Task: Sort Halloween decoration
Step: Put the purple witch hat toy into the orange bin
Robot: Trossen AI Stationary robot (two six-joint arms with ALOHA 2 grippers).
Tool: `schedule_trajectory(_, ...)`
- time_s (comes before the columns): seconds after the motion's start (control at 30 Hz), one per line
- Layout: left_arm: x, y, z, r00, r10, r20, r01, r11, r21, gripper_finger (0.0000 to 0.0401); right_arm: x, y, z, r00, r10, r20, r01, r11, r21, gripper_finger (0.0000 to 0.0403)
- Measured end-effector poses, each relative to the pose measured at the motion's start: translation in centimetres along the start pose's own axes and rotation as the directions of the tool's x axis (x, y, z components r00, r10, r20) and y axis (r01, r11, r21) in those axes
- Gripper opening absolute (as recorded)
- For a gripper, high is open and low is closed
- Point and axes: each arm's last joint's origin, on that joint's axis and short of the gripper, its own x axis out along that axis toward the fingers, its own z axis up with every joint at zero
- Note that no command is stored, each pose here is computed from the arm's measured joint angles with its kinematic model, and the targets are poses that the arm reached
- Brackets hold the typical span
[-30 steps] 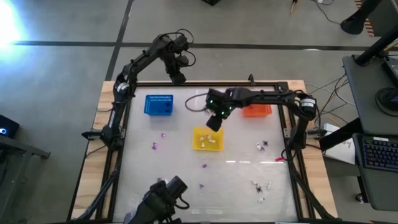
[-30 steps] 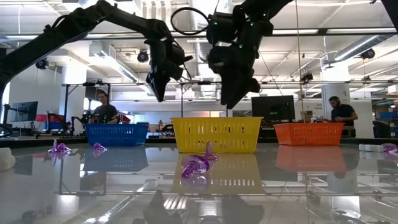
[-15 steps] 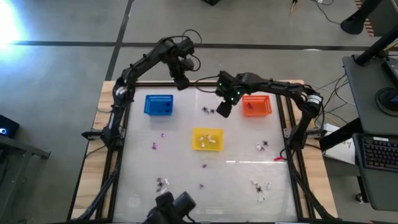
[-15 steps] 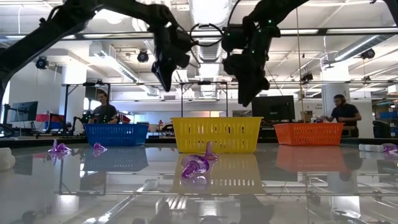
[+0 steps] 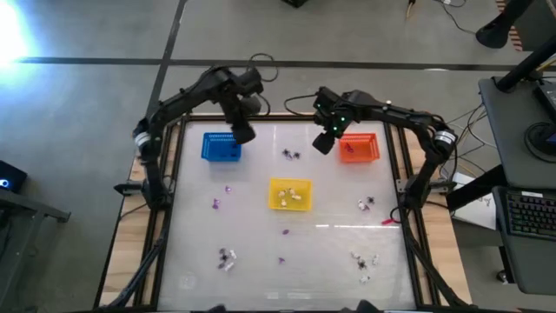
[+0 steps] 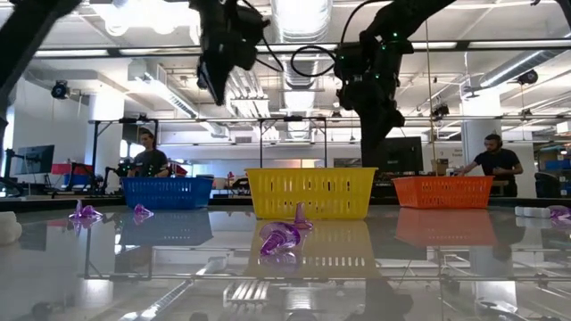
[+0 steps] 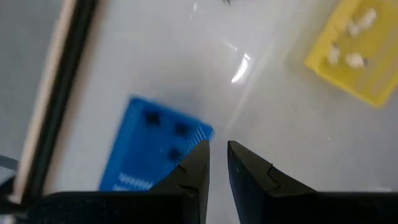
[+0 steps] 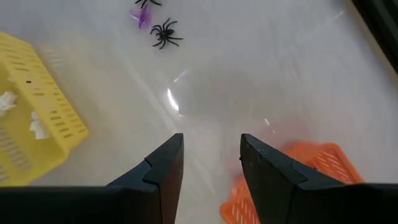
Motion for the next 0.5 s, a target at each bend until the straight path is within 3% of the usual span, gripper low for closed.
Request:
schedule_trajectory(0.2, 0.7, -3.3, -4.4, 0.996, -0.016, -0.088, 0.021, 0.999, 0.049, 0.0040, -0.1, 0.0, -0.1, 1.000, 0.001, -0.001, 0.000, 0.998, 0.062, 0.0150)
schedule_trajectory(0.5, 2.7, -9.0, -10.1, 0.988, -0.017, -0.153, 0.050, 0.976, 0.214, 0.0040, -0.1, 0.0, -0.1, 1.000, 0.000, -0.002, 0.000, 0.989, 0.151, 0.0151)
